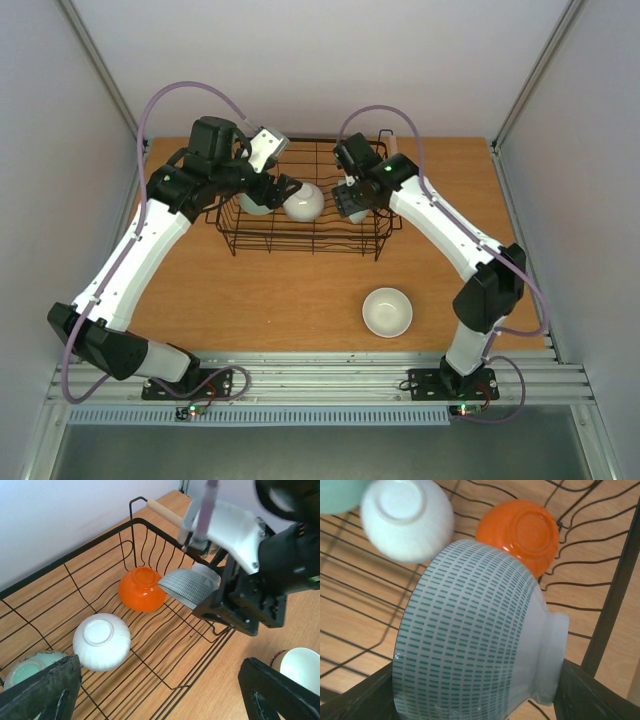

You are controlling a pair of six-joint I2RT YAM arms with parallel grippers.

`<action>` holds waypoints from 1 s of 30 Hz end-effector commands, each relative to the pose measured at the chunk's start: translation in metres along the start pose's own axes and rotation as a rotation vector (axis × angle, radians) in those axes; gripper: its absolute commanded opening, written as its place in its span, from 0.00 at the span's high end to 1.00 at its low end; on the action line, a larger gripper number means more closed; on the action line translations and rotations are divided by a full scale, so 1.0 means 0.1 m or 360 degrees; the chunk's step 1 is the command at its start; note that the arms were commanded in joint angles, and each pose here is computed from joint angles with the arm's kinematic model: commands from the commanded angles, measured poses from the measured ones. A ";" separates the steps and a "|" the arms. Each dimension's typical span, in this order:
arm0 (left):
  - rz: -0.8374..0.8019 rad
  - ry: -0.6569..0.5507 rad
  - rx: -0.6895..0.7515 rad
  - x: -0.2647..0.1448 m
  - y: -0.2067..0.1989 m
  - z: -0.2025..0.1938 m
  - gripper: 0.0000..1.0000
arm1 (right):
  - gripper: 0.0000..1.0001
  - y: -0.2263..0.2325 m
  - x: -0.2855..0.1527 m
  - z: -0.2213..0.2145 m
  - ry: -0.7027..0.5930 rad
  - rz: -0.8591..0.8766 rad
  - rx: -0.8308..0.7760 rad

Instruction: Load the bowls into the dish rack

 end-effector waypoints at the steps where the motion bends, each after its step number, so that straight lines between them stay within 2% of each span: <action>1: 0.0022 -0.0071 0.0023 -0.03 0.02 0.06 0.14 | 0.99 -0.05 0.01 0.10 0.0007 -0.0241 -0.0113; 14: 0.0003 -0.0053 0.0017 0.02 0.02 0.02 0.13 | 0.98 0.07 0.54 -0.03 0.0274 -0.0424 -0.0258; 30: 0.0020 -0.0051 0.0037 -0.02 0.01 0.02 0.13 | 0.99 0.14 0.96 -0.30 0.0483 -0.0408 -0.0295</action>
Point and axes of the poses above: each gripper's point midway between its finger pads, its own x axis out along the fingers, its own y axis along the line the jaws close on, z = x × y, the point moved 8 cm from there along -x, back along the fingers, and after that the axes turned 2 degrees about x, right-handed, at the moved point
